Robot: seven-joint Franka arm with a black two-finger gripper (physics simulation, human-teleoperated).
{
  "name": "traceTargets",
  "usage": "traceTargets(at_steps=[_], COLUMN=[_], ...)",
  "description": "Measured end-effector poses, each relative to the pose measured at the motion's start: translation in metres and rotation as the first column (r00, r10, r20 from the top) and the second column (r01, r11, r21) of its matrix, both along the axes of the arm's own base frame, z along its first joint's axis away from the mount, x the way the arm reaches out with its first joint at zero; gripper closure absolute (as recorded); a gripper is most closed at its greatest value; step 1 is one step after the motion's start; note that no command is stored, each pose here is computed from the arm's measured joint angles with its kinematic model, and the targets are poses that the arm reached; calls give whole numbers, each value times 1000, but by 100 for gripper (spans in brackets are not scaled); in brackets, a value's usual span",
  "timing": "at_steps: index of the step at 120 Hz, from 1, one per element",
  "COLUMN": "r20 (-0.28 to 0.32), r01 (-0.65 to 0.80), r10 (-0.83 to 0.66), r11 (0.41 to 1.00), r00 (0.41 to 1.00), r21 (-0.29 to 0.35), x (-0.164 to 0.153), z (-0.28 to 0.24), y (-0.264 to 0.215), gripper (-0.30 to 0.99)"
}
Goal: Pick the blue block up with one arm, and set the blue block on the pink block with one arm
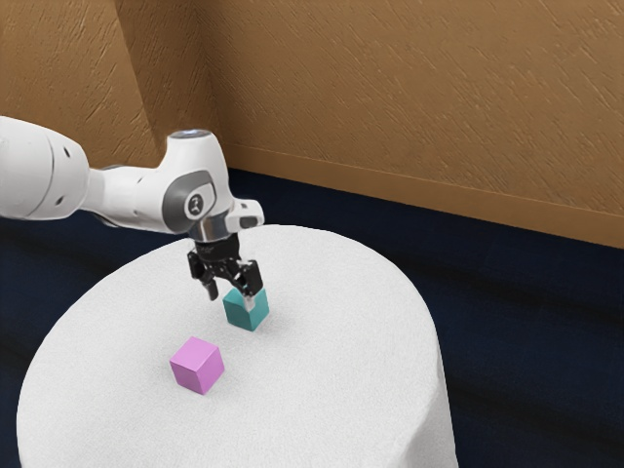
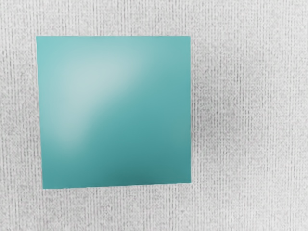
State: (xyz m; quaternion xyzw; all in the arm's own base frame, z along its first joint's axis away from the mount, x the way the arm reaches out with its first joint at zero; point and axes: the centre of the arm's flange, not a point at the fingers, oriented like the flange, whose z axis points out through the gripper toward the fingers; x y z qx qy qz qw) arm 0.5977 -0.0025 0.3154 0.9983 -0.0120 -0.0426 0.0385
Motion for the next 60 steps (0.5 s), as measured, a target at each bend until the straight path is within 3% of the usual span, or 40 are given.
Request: traceTargets(at_steps=[60], r20=[-26], r01=[24], r10=[-23], r11=[1000], r00=[999], r21=[2], x=[29], z=[-23], y=[6], gripper=[3])
